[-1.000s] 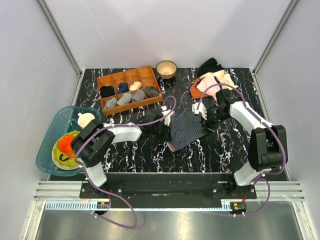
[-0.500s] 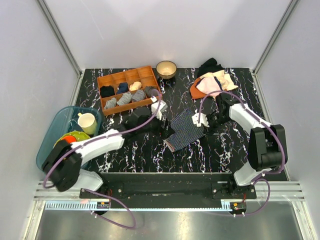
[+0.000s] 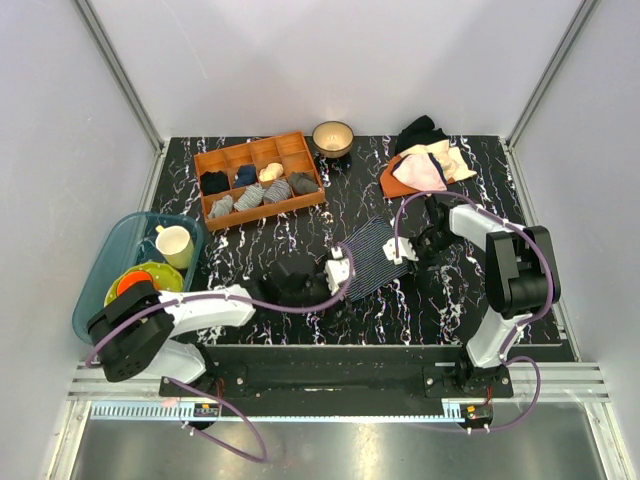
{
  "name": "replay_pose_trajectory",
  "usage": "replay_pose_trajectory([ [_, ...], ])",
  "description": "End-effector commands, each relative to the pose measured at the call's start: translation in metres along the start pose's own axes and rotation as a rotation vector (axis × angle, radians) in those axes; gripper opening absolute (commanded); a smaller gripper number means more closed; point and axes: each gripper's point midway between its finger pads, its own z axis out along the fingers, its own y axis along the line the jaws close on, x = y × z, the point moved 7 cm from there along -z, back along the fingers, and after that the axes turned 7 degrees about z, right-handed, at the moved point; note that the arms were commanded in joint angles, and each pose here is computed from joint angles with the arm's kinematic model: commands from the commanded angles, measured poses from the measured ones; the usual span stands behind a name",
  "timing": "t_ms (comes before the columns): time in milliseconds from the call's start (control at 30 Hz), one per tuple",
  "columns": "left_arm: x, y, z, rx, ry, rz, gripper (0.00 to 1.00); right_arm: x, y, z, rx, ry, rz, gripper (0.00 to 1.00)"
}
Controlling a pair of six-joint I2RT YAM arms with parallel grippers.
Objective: Roll the underwear
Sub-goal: Fold the underwear at the center of the board.
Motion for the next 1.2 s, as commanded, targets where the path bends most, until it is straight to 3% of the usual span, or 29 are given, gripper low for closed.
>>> replay_pose_trajectory([
  [0,-0.008,-0.006,0.022,0.026,-0.048,0.308,0.92,0.006,-0.007,-0.001,0.014,0.034,-0.008,0.47],
  [200,0.008,0.004,0.052,-0.049,0.083,0.401,0.82,0.006,-0.005,-0.003,0.013,0.010,0.034,0.32],
  [433,0.024,0.021,0.058,-0.206,0.206,0.415,0.61,0.002,-0.003,-0.009,0.007,-0.026,0.065,0.23],
  [600,0.037,0.023,0.054,-0.244,0.256,0.400,0.57,0.002,0.003,-0.011,-0.007,-0.043,0.082,0.17],
  [867,0.046,0.011,0.055,-0.160,0.266,0.325,0.33,-0.004,0.014,-0.016,-0.048,-0.063,0.123,0.11],
  [1033,0.038,-0.001,0.050,-0.061,0.256,0.256,0.08,-0.010,0.020,-0.025,-0.072,-0.073,0.149,0.08],
  [1167,0.032,0.001,0.044,0.012,0.241,0.147,0.01,-0.017,0.018,-0.037,-0.074,-0.077,0.168,0.06],
])
